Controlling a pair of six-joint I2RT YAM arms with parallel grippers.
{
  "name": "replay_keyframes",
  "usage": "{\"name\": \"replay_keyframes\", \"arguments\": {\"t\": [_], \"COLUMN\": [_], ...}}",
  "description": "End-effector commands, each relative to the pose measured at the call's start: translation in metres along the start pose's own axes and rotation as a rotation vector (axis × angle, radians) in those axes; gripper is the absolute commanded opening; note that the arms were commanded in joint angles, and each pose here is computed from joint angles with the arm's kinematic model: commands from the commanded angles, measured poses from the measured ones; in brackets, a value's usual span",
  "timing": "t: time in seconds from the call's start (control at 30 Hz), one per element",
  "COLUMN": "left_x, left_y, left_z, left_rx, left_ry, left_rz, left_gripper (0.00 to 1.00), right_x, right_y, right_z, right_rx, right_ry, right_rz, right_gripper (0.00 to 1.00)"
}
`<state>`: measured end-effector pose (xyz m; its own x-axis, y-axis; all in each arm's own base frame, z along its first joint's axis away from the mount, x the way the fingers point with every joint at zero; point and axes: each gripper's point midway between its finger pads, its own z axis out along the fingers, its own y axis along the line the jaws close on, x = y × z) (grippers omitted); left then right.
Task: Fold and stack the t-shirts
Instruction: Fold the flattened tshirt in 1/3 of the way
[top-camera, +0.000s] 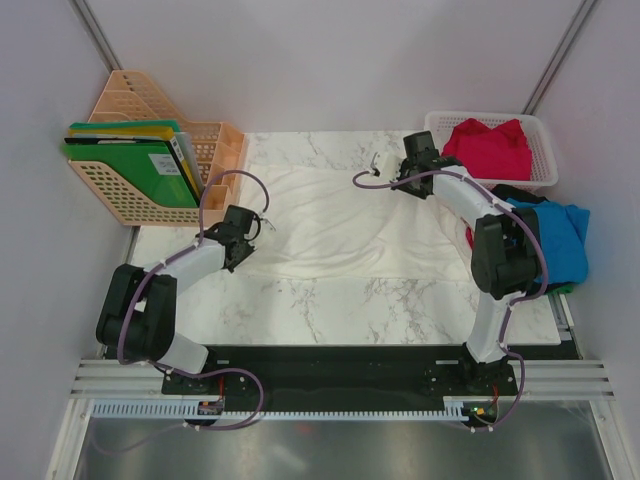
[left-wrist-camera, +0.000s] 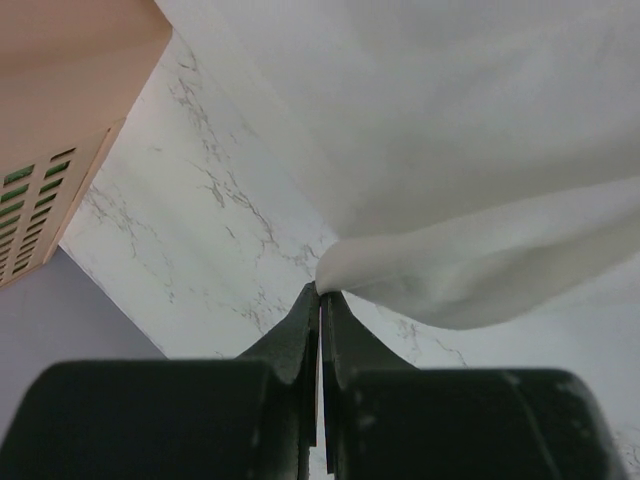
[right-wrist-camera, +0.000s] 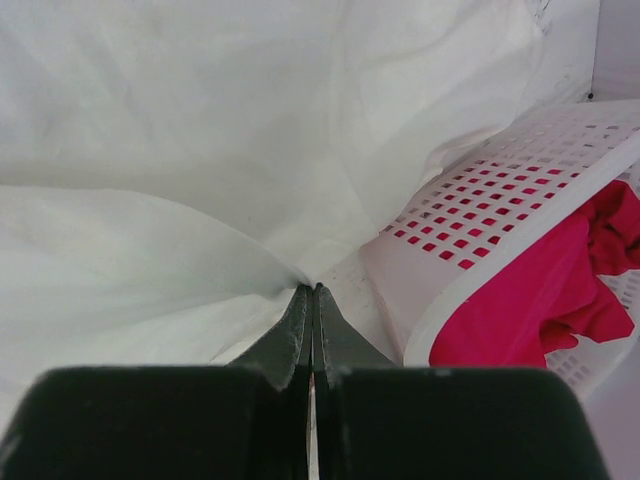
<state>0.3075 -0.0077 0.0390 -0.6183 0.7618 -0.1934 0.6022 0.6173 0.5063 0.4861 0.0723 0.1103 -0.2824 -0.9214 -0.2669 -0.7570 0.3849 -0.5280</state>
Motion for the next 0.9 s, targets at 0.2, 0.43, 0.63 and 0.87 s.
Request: {"name": "replay_keyframes", "arguments": {"t": [0.2,0.43,0.63,0.87], "left_x": [-0.023,-0.006,-0.001,-0.017], "left_y": [0.028,0.042,0.048,0.050], "left_z": [-0.008,-0.010,-0.027,-0.034], "left_rx": [-0.086,-0.162,-0.192,-0.162], "left_ry": [-0.059,-0.002,-0.047,-0.118], "left_rz": [-0.088,-0.105,-0.109,-0.107], "left_gripper": [0.39,0.74,0.76,0.76], "right_x": [-0.003,0.005,0.026,0.041], "right_y": [-0.017,-0.043,-0.049,0.024], "right_z": [0.010,-0.016,-0.087,-0.119], "right_rx": [0.084,0.281,0.412,0.106], "right_ry": [0.004,-0.001,0.010,-0.014], "right_rz": [0.036,0.165,0.389,0.513], "right_gripper": [0.14,0.82,0.88,0.46]}}
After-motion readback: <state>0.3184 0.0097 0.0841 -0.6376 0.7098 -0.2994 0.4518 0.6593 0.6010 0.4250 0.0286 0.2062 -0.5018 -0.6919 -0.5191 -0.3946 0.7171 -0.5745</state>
